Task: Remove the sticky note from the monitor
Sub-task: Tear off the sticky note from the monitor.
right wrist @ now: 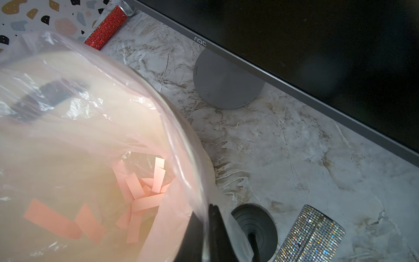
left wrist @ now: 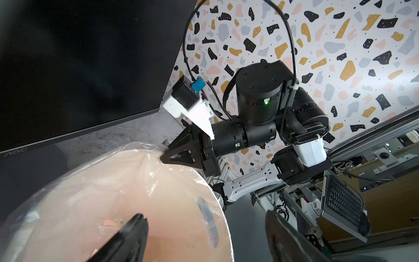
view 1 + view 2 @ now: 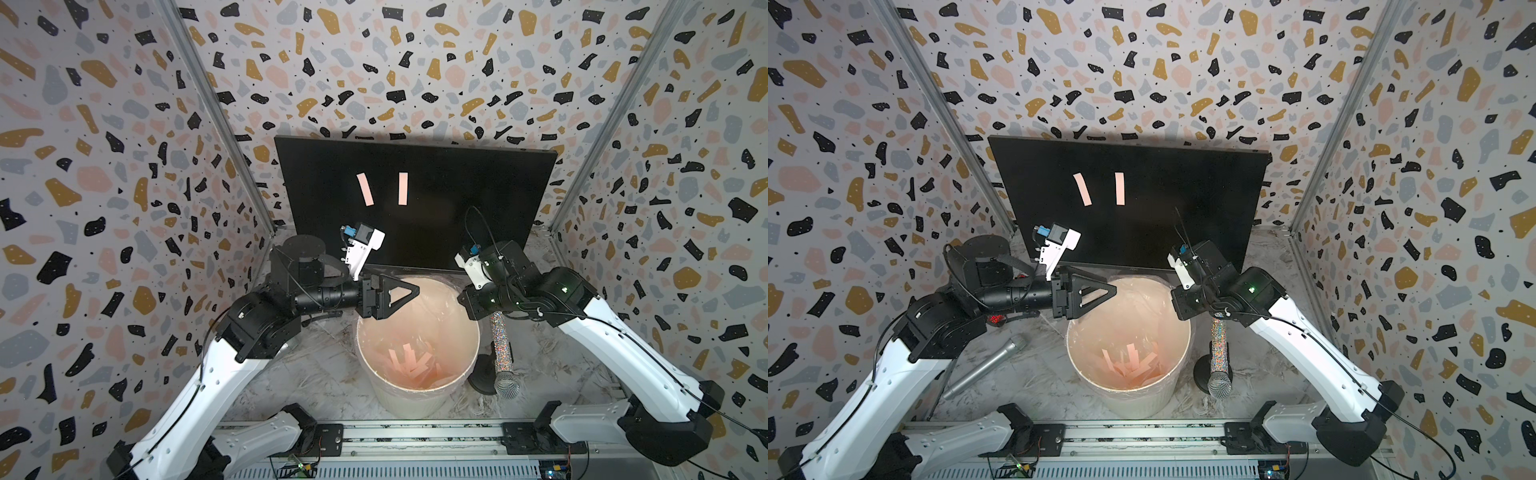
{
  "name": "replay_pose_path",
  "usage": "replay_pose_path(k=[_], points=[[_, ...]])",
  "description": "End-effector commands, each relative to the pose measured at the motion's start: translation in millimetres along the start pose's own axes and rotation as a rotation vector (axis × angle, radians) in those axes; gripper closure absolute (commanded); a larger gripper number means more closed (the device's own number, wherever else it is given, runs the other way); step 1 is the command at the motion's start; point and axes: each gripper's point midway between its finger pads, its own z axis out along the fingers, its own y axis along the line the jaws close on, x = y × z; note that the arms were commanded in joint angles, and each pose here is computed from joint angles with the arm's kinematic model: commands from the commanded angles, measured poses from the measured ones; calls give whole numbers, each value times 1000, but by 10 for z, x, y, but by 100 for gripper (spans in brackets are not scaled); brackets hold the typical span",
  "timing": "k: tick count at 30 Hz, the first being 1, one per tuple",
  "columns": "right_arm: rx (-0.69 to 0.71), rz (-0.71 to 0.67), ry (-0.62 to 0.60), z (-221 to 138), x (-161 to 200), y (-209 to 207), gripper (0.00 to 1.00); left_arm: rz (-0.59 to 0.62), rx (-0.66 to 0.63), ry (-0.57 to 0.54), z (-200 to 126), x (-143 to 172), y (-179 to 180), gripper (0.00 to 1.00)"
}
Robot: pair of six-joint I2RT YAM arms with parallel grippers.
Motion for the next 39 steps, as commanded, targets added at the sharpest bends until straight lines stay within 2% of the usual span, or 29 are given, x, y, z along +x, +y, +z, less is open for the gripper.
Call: replay_pose_path(k=[1, 3, 10, 20, 39], points=[[-13, 26, -73, -129, -116, 14, 97, 60, -29, -82, -34, -260, 11, 8], [-12, 24, -73, -128, -111, 12, 97, 49, -64, -106, -38, -335, 118, 1], [-16, 24, -76, -115, -113, 18, 97, -63, -100, -247, -180, -661, 573, 1], [-20, 23, -79, -110, -128, 27, 98, -239, -6, -404, -298, -1094, 1206, 0], [-11, 29, -86, -123, -126, 8, 98, -318, 144, -472, -127, -1537, 1628, 22]])
